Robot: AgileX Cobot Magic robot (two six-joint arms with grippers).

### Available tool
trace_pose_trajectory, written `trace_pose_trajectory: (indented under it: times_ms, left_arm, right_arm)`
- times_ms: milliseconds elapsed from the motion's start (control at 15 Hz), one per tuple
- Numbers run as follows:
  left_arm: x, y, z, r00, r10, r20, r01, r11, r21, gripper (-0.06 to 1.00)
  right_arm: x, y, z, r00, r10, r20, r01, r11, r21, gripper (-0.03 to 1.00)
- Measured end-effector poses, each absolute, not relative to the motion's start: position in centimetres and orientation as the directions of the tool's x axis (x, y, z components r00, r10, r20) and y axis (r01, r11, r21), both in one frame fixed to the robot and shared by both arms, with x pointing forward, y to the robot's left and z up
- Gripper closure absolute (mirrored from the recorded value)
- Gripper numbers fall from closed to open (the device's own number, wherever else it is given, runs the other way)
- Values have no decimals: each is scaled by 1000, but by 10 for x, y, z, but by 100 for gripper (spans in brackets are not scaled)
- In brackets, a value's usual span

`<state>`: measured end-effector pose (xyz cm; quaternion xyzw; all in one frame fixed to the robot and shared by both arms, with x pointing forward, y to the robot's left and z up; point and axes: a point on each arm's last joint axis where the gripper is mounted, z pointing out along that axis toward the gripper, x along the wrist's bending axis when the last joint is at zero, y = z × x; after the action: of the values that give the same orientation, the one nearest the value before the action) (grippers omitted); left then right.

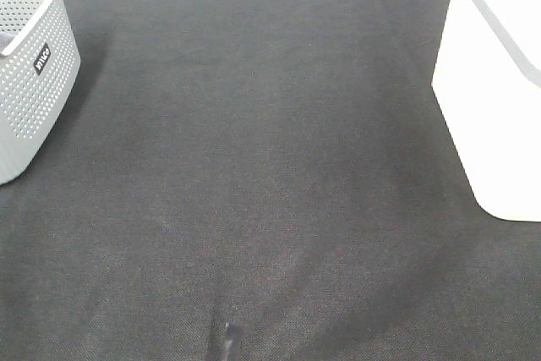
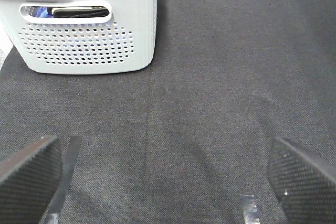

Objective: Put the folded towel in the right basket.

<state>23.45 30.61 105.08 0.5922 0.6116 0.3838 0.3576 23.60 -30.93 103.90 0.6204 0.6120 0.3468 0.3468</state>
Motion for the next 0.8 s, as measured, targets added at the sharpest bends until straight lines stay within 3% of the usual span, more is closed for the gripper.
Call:
trace_pose_trajectory:
  times_ms: [333, 600, 800]
  left_arm:
    - [234, 306, 1051, -43, 999, 17, 450, 4, 893, -4]
    - [234, 306, 1051, -43, 999, 17, 450, 4, 893, -4]
    - [234, 306, 1051, -43, 999, 17, 450, 4, 893, -4]
  right_arm:
    - [236, -309, 1039, 12, 1000, 7, 519, -12, 855, -1]
    - [235, -309, 1039, 147, 989, 9, 511, -84, 855, -1]
    - [235, -309, 1039, 155, 988, 11, 510, -89, 855, -1]
